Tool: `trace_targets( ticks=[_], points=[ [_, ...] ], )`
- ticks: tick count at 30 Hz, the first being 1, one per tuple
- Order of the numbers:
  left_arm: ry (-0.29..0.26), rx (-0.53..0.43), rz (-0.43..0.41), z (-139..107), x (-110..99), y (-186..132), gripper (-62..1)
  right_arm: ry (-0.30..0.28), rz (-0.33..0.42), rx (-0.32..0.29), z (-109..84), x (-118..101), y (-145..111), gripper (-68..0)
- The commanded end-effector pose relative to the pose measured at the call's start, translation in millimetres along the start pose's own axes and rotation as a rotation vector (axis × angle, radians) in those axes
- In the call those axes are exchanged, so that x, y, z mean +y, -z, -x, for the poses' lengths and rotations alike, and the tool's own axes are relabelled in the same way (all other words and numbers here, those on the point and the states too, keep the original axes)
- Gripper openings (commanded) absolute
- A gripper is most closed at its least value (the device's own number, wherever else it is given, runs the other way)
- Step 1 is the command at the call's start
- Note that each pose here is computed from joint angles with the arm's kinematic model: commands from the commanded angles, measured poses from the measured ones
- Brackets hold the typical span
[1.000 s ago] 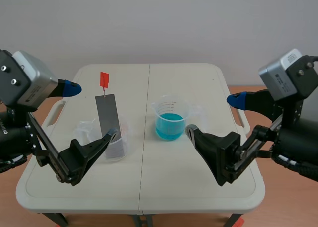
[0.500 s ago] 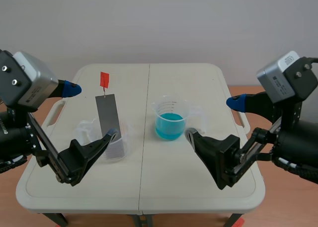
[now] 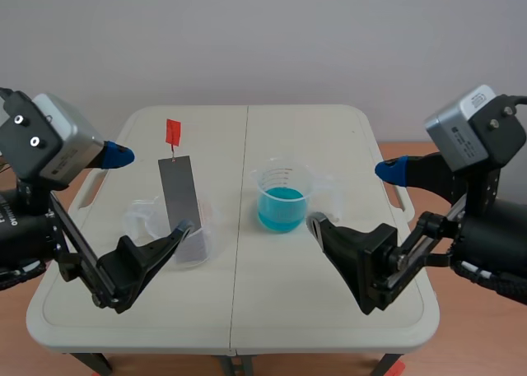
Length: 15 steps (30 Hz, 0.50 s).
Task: Hold the metal plate by the orange handle, dip it into the blue solution, take it out and point at it, then put the plate back in the beaker on the left.
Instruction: 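Return to the home posture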
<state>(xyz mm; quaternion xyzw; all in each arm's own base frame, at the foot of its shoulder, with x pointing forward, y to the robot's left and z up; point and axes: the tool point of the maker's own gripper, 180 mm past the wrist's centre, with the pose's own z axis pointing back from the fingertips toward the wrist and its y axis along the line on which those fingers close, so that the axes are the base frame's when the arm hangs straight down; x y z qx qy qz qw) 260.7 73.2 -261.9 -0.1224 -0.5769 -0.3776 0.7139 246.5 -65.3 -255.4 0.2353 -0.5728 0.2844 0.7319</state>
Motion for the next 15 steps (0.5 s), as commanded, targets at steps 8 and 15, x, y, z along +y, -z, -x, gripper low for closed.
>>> trace_targets(
  ticks=[8,15],
  points=[
    [-0.007,-0.007,-0.006,-2.6,1.2,0.2,1.4,-0.022,0.011,-0.035,-12.9,-5.6,-0.5,-1.2],
    [-0.007,-0.007,-0.006,-2.4,1.1,0.1,1.4,-0.022,0.011,-0.035,-12.9,-5.6,-0.5,-1.2]
  ],
)
